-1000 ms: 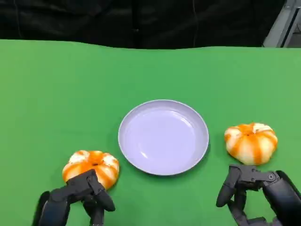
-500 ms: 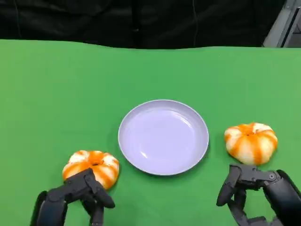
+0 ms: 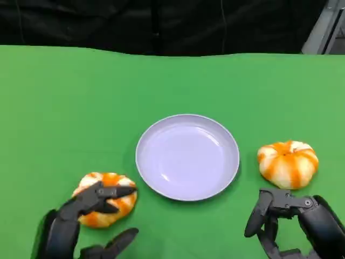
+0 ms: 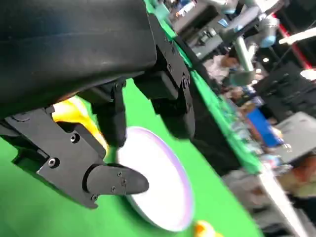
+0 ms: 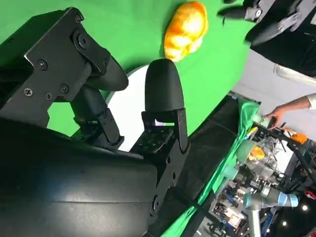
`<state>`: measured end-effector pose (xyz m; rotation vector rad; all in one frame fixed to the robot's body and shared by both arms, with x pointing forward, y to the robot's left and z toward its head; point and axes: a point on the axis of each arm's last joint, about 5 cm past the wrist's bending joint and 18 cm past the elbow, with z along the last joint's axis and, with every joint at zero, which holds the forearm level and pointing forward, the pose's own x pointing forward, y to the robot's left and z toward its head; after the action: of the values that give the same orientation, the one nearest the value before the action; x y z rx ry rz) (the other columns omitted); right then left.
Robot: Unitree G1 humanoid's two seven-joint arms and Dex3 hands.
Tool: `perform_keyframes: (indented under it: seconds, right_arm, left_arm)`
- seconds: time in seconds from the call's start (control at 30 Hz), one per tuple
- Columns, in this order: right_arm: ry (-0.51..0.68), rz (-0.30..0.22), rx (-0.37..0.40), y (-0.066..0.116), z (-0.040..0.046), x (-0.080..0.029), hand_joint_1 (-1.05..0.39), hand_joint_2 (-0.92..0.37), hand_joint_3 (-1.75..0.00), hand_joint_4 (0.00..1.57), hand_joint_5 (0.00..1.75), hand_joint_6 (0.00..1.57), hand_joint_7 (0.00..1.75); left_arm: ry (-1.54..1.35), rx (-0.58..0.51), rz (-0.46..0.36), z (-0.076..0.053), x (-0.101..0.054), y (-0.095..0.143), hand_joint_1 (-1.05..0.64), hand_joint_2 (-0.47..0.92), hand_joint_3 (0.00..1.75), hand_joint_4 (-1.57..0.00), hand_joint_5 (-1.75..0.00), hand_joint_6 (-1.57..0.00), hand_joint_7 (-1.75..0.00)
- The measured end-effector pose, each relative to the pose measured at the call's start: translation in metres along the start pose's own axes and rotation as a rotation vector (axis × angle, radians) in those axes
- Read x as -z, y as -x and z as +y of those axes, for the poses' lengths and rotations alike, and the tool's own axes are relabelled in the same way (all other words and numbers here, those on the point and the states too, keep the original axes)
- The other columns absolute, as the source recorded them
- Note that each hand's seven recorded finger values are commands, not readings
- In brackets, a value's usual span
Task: Grasp the bread from the table and place it into the plate.
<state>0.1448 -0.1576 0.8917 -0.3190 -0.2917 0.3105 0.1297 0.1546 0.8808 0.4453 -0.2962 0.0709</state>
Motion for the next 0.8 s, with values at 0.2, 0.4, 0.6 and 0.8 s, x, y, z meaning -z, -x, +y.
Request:
perform_keyframes:
  seconds: [0.2,0.4,0.6,0.8]
  right_arm:
    - [-0.002,-0.003,0.002,-0.001,0.0004,-0.001,0.06,-0.29,-1.42,0.89,1.70,0.84,1.29]
    - [0.004,-0.003,0.003,-0.001,0.0008,-0.002,0.04,-0.29,-1.39,0.89,1.72,0.84,1.28]
    - [0.015,0.005,0.004,0.000,0.0016,-0.002,0.02,-0.30,-1.37,0.89,1.72,0.85,1.27]
    - [0.014,0.007,0.012,0.000,0.0020,-0.003,0.02,-0.31,-1.36,0.90,1.70,0.86,1.25]
  left_arm:
    - [-0.337,0.052,0.055,0.002,-0.008,-0.014,-0.50,0.92,0.01,-0.19,-0.55,-0.42,0.00]
    - [-0.676,0.156,0.131,-0.002,-0.015,-0.029,-0.53,0.91,0.01,-0.17,-0.52,-0.35,0.00]
    - [-0.826,0.258,0.202,-0.011,-0.019,-0.048,-0.53,0.88,0.00,-0.28,-0.48,-0.43,-0.02]
    - [-0.879,0.337,0.264,-0.020,-0.008,-0.058,-0.52,0.87,0.00,-0.48,-0.30,-0.47,-0.01]
